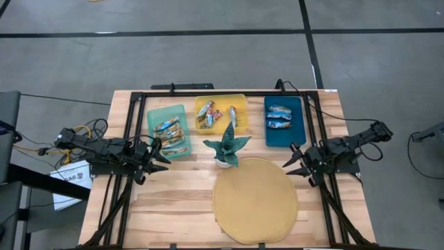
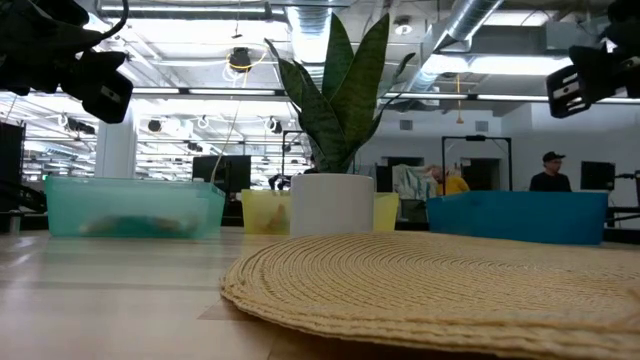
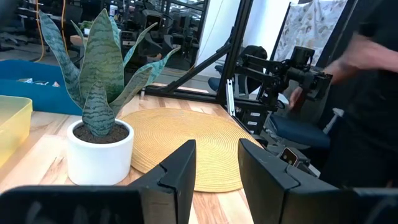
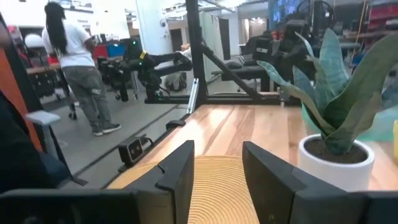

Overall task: Pick and place Granola Bars by type
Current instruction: Return to Home Position

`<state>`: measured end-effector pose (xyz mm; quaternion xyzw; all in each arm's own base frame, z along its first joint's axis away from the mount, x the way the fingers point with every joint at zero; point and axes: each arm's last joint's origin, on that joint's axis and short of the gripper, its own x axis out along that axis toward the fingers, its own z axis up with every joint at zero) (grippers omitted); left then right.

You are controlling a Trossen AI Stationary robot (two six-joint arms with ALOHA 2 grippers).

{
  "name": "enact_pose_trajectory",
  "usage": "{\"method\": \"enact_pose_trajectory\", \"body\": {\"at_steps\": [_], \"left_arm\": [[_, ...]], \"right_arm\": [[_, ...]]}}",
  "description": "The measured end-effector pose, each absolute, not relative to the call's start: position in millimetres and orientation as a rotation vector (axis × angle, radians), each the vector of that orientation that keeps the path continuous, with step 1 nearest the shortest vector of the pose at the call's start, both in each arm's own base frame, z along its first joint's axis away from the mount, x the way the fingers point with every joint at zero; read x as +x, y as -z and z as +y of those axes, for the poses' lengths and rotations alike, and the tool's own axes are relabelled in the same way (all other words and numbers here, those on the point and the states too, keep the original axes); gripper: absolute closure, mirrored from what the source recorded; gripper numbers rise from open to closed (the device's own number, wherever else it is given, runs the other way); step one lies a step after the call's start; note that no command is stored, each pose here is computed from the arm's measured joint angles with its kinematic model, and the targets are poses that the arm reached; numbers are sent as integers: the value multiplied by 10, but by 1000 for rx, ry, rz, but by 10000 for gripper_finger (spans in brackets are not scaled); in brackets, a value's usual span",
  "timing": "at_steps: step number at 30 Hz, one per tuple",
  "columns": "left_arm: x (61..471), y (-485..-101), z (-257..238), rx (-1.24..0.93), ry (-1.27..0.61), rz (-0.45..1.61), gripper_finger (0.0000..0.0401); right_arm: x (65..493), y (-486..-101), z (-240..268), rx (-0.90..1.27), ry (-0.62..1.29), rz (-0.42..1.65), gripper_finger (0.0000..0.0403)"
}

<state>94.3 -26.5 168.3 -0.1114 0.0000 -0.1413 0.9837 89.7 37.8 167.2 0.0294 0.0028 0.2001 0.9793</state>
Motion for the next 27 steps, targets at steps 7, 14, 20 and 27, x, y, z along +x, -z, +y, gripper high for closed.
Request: {"method": "enact_pose_trajectory", "body": {"at_steps": [7,14,20,27], "left_arm": [[943,-1683,-265,-224,284,0,289],[943,-1683,-265,-224,285,0,289],[943,-1683,-265,-224,284,0,289],[943,-1683,-265,-224,284,0,289]], "right_arm": [[897,-1671,378,106,-402,16,274],[897,-1670,378,106,-402,17,275],[897,-1669,378,106,-401,17,273],[897,-1669,378,106,-400,18,275]]}}
